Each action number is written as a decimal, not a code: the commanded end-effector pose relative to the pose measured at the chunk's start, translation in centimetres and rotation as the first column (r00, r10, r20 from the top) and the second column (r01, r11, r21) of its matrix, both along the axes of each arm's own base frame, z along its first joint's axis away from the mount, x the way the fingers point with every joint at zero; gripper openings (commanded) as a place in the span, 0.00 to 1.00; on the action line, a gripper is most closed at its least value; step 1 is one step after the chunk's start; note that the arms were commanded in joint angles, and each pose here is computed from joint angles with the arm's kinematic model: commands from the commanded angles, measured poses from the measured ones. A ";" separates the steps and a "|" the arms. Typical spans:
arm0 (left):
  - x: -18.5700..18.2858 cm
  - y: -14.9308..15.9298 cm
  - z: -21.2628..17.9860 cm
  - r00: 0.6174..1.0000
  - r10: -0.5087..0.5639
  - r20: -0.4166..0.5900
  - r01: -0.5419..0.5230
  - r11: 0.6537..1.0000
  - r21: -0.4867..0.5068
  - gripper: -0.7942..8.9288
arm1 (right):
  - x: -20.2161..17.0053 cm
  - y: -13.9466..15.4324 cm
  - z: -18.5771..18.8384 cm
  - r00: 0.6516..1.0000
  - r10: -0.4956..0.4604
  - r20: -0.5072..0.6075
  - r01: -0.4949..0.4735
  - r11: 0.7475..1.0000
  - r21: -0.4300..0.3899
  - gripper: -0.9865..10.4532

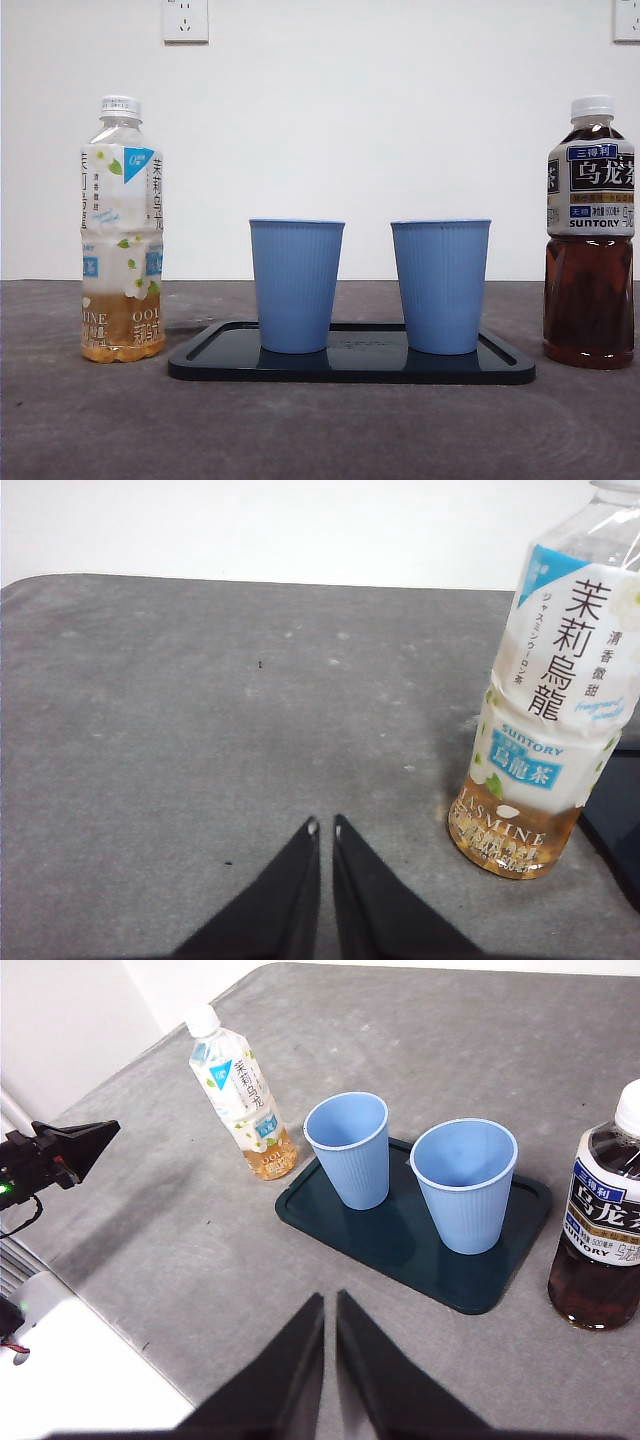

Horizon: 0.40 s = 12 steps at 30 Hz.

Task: Pour the drink into the cup

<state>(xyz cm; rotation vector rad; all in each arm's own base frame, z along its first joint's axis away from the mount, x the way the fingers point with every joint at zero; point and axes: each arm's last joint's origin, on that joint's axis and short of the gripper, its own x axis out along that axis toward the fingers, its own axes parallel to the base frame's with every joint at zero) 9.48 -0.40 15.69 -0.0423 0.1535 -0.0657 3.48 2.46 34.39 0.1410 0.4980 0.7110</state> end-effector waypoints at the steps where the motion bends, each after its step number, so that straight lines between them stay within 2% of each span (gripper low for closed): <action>1: 0.1 0.0 -0.8 1.000 0.004 -0.025 -0.003 1.000 0.013 0.10 | -0.1 0.0 0.5 1.000 0.008 0.029 -0.008 1.000 0.003 0.10; 9: 0.1 0.0 -0.8 1.000 0.004 -0.025 -0.003 1.000 0.013 0.10 | -0.1 0.0 0.5 0.999 0.004 0.033 -0.005 1.000 0.005 0.10; 12: 0.1 0.0 -0.8 1.000 0.004 -0.025 -0.003 1.000 0.013 0.10 | 0.2 -0.1 -0.2 0.999 -0.038 0.032 0.038 0.999 0.008 0.10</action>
